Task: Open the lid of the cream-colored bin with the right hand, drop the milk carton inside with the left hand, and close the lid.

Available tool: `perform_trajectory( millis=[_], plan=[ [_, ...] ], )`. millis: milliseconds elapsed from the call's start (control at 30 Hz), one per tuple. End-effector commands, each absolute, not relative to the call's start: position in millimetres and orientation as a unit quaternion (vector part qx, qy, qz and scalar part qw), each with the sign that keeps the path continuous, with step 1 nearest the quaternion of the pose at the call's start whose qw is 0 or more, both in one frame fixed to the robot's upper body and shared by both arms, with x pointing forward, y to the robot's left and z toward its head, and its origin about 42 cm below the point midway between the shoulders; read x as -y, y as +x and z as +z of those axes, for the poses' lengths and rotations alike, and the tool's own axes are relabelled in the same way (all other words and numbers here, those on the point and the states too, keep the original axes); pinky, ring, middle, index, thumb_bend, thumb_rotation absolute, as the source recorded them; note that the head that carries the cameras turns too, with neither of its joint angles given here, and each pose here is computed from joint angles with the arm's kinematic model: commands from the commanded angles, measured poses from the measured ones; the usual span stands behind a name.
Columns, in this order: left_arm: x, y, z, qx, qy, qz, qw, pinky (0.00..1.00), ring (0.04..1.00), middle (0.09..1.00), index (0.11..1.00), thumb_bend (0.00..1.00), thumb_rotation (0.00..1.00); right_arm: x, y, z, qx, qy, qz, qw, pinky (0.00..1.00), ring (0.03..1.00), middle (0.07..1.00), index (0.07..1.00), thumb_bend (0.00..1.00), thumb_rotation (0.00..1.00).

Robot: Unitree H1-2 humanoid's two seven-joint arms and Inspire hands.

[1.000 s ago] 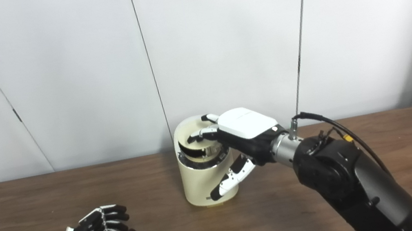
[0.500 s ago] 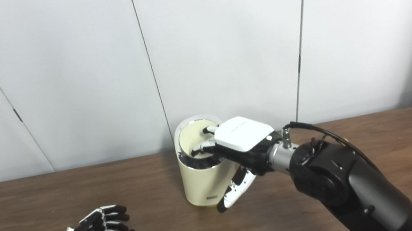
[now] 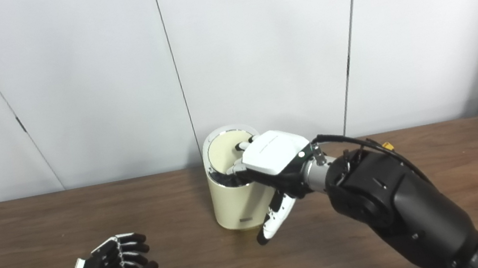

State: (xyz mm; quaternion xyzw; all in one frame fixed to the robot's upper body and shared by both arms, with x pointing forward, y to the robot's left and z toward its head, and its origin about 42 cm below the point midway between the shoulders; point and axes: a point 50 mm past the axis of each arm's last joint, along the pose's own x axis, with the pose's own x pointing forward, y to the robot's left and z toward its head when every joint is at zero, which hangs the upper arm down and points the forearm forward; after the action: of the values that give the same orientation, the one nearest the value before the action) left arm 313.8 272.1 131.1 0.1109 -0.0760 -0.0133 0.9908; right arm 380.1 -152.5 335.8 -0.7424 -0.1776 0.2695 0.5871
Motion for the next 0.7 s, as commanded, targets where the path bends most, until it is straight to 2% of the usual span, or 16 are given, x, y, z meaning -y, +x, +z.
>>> perform_trajectory(
  millis=[0, 100, 300, 367, 400, 467, 500, 600, 667],
  plan=[
    [-273, 319, 151, 0.113, 0.118, -0.013, 0.986, 0.41, 0.517, 0.591, 0.635, 0.61, 0.0, 164, 382, 330, 0.162, -0.732, 0.267, 0.606, 1.0, 1.0, 0.851, 0.861, 0.76, 0.56],
    [-273, 319, 151, 0.115, 0.119, -0.015, 0.986, 0.41, 0.521, 0.597, 0.639, 0.6, 0.0, 169, 380, 337, 0.217, -0.694, 0.239, 0.644, 0.99, 0.993, 0.818, 0.843, 0.75, 0.48],
    [-274, 318, 151, 0.114, 0.117, -0.015, 0.986, 0.42, 0.524, 0.598, 0.638, 0.61, 0.0, 180, 375, 351, 0.277, -0.632, 0.184, 0.7, 0.98, 0.993, 0.838, 0.863, 0.69, 0.48],
    [-274, 318, 152, 0.114, 0.118, -0.016, 0.986, 0.42, 0.529, 0.6, 0.641, 0.6, 0.0, 185, 372, 351, 0.294, -0.608, 0.164, 0.719, 0.92, 0.966, 0.867, 0.883, 0.69, 0.46],
    [-274, 318, 152, 0.114, 0.118, -0.017, 0.986, 0.42, 0.529, 0.6, 0.641, 0.6, 0.0, 188, 371, 351, 0.303, -0.597, 0.154, 0.727, 0.86, 0.942, 0.875, 0.894, 0.69, 0.44],
    [-274, 318, 151, 0.116, 0.118, -0.017, 0.986, 0.42, 0.527, 0.598, 0.638, 0.61, 0.0, 194, 366, 349, 0.314, -0.57, 0.135, 0.747, 0.74, 0.891, 0.883, 0.904, 0.71, 0.36],
    [-274, 318, 151, 0.117, 0.118, -0.017, 0.986, 0.42, 0.526, 0.597, 0.636, 0.61, 0.0, 198, 364, 347, 0.314, -0.554, 0.127, 0.761, 0.72, 0.885, 0.889, 0.907, 0.7, 0.33],
    [-274, 317, 153, 0.119, 0.12, -0.016, 0.985, 0.41, 0.524, 0.597, 0.635, 0.61, 0.0, 214, 359, 335, 0.307, -0.512, 0.107, 0.795, 0.71, 0.859, 0.893, 0.906, 0.7, 0.29],
    [-273, 316, 154, 0.122, 0.119, -0.015, 0.985, 0.42, 0.529, 0.6, 0.637, 0.61, 0.01, 225, 355, 324, 0.289, -0.482, 0.092, 0.822, 0.82, 0.866, 0.888, 0.911, 0.69, 0.3]
  ],
)
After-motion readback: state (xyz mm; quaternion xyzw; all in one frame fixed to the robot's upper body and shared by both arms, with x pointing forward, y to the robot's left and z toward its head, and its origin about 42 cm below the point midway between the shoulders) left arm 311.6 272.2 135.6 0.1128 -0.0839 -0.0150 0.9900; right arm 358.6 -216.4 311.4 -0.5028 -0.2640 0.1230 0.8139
